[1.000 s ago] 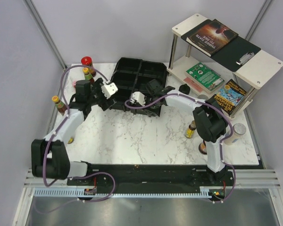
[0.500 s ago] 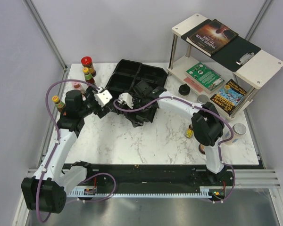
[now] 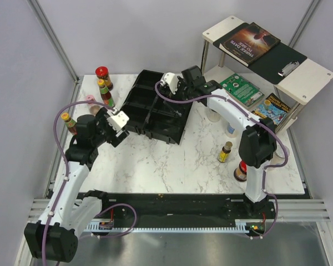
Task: Organize the condiment bottles
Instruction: Move the storage box to the center of the board.
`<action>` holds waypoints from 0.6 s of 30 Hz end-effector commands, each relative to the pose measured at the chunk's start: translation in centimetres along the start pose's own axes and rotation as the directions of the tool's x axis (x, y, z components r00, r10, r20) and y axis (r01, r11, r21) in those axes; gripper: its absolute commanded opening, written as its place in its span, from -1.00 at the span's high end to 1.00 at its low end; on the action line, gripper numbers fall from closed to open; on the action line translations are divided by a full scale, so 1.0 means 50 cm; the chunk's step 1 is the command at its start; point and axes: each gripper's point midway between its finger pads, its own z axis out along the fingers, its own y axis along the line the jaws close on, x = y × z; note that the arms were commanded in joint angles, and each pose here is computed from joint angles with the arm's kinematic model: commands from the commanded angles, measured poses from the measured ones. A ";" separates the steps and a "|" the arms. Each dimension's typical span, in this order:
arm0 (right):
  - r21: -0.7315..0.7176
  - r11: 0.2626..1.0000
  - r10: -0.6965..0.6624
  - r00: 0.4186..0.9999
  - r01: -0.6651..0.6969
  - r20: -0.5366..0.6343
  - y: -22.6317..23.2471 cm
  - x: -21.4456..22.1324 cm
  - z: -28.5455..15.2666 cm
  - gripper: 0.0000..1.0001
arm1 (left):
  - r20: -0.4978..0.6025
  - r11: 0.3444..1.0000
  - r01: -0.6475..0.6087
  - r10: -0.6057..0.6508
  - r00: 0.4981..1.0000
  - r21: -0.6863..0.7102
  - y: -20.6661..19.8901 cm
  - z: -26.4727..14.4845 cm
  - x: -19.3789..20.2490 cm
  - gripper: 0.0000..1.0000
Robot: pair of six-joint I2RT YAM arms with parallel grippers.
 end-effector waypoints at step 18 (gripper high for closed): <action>0.010 0.995 0.098 0.982 -0.098 -0.162 0.006 0.117 0.158 -0.67 | -0.098 0.973 0.207 -0.216 0.971 -0.100 -0.044 -0.043 0.089 -0.97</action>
